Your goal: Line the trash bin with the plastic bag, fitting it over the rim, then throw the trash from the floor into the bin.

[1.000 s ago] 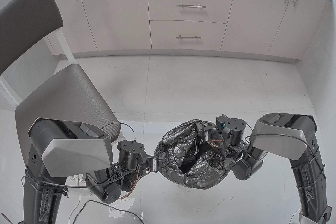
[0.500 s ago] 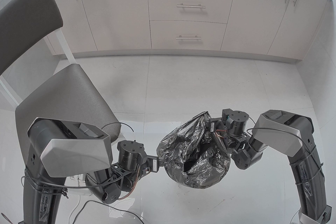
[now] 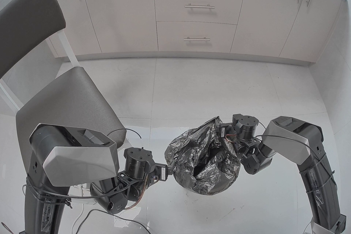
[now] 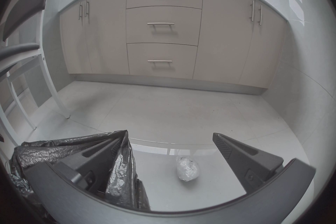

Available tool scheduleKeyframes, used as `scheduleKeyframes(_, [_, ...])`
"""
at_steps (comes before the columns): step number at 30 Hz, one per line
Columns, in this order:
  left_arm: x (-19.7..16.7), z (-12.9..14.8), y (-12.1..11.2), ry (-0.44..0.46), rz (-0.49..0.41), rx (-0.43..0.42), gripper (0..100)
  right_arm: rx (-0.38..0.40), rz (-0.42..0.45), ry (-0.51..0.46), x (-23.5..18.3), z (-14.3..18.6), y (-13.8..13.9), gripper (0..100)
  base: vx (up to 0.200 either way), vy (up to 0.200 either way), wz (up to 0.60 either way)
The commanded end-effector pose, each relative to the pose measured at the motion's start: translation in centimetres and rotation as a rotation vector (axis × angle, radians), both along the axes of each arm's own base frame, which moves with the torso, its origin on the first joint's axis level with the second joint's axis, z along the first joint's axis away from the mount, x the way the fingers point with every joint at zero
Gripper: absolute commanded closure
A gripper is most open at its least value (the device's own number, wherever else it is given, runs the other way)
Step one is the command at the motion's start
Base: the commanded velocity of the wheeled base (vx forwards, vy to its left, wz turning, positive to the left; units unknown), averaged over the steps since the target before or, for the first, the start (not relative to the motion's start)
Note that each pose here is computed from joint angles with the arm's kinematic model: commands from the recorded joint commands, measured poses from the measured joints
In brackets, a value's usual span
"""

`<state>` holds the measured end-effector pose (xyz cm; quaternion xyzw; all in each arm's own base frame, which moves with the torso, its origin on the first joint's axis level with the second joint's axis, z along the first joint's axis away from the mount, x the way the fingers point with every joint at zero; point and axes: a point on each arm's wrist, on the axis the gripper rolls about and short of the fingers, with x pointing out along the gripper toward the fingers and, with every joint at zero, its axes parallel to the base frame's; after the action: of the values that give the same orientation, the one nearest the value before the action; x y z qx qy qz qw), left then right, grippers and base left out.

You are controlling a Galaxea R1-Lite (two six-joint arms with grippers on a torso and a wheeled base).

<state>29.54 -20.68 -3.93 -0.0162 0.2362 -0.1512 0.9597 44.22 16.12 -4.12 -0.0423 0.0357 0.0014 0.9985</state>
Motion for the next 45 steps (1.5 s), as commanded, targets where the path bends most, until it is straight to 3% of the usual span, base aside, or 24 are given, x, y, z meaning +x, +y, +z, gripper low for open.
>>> scheduleKeyframes(1, [0.0, 0.0, 0.0, -0.003, 0.000, -0.002, 0, -0.001, 0.011, 0.007, -0.5, 0.1, 0.4, 0, 0.000, 0.000, 0.00])
scheduleKeyframes(7, [-0.1, 0.1, 0.0, -0.001, 0.000, -0.001, 0, -0.001, 0.054, 0.014, -3.0, 2.2, 1.4, 0, 0.000, 0.000, 0.00])
scheduleKeyframes(9, [-0.1, 0.1, 0.0, -0.008, 0.000, -0.006, 0, -0.010, 0.099, 0.032, -5.8, 3.7, 1.6, 0, 0.000, 0.000, 0.00])
scheduleKeyframes(16, [0.0, 0.2, 0.1, -0.011, 0.003, -0.008, 0, -0.036, 0.098, 0.106, -8.7, 2.8, -0.4, 0, 0.000, 0.000, 0.00])
scheduleKeyframes(26, [0.0, 0.1, 0.1, -0.009, 0.002, -0.005, 0, -0.040, 0.012, 0.145, -8.2, 0.2, -4.2, 0, 0.000, 0.000, 0.00])
scheduleKeyframes(40, [0.0, 0.1, 0.1, -0.011, 0.002, -0.006, 0, -0.017, 0.008, 0.154, -8.6, 0.4, -4.3, 0, 0.000, 0.000, 0.00])
scheduleKeyframes(45, [0.0, 0.1, 0.1, -0.011, 0.002, -0.006, 0, -0.014, -0.031, 0.174, -8.9, 0.5, -5.8, 0, 0.000, 0.000, 0.00])
